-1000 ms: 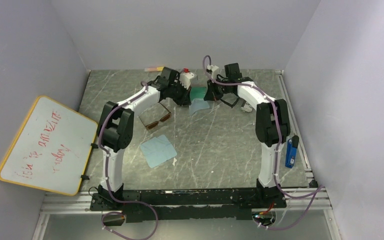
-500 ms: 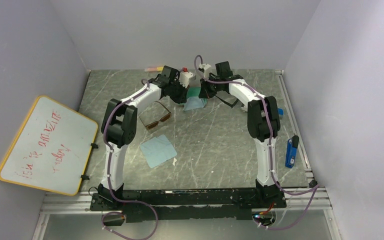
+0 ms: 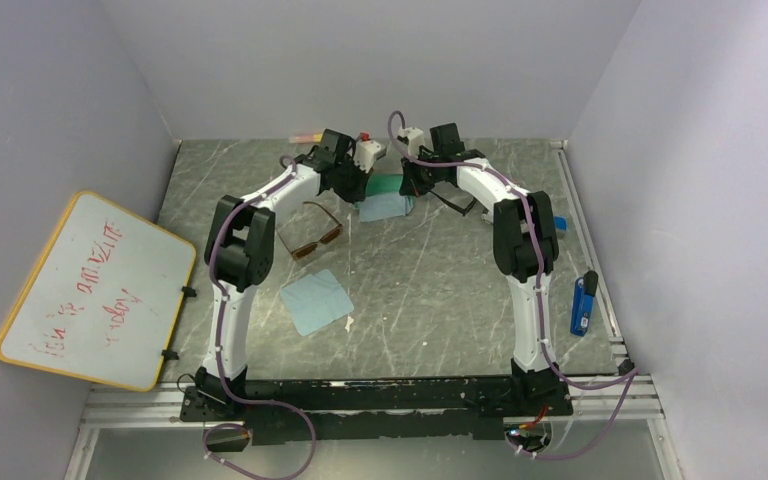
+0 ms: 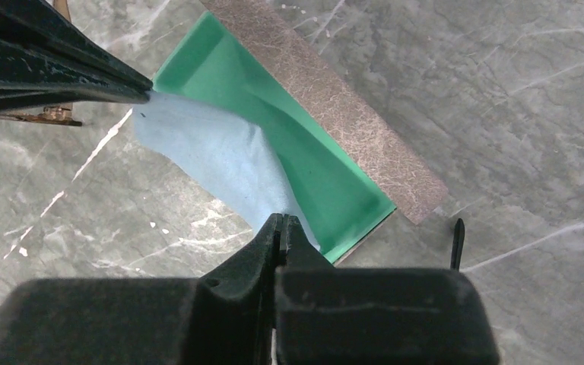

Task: Organize the sunglasses
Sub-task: Place the glasses cleaning cloth in the sunglasses case.

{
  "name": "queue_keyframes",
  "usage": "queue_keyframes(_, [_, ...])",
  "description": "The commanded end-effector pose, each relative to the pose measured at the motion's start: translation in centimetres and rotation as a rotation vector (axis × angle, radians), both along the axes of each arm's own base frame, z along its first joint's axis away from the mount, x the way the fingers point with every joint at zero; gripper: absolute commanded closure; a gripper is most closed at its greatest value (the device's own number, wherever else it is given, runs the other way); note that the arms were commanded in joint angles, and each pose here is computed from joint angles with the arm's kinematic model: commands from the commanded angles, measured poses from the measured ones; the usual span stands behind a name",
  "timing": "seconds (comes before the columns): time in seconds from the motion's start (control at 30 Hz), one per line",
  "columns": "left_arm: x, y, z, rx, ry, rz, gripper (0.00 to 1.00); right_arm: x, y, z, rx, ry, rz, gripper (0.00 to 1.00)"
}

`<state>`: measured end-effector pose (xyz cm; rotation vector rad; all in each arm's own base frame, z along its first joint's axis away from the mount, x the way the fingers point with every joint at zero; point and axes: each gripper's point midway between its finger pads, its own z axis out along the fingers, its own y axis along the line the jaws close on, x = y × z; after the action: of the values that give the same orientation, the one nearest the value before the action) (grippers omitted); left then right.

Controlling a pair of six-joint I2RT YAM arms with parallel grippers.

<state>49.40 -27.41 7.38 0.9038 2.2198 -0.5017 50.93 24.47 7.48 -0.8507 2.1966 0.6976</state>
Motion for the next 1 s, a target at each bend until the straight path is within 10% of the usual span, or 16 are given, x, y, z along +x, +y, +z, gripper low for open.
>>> queue_keyframes(0.0, [1.9,0.2,1.9,0.008,-0.078,0.022,0.95,1.7,0.0,1.7,0.000,-0.069,-0.024,1.00])
queue_keyframes(0.97, [4.4,1.2,0.5,0.069,-0.107,0.095,0.95,3.0,-0.6,-0.2,-0.062,-0.094,-0.073,1.00])
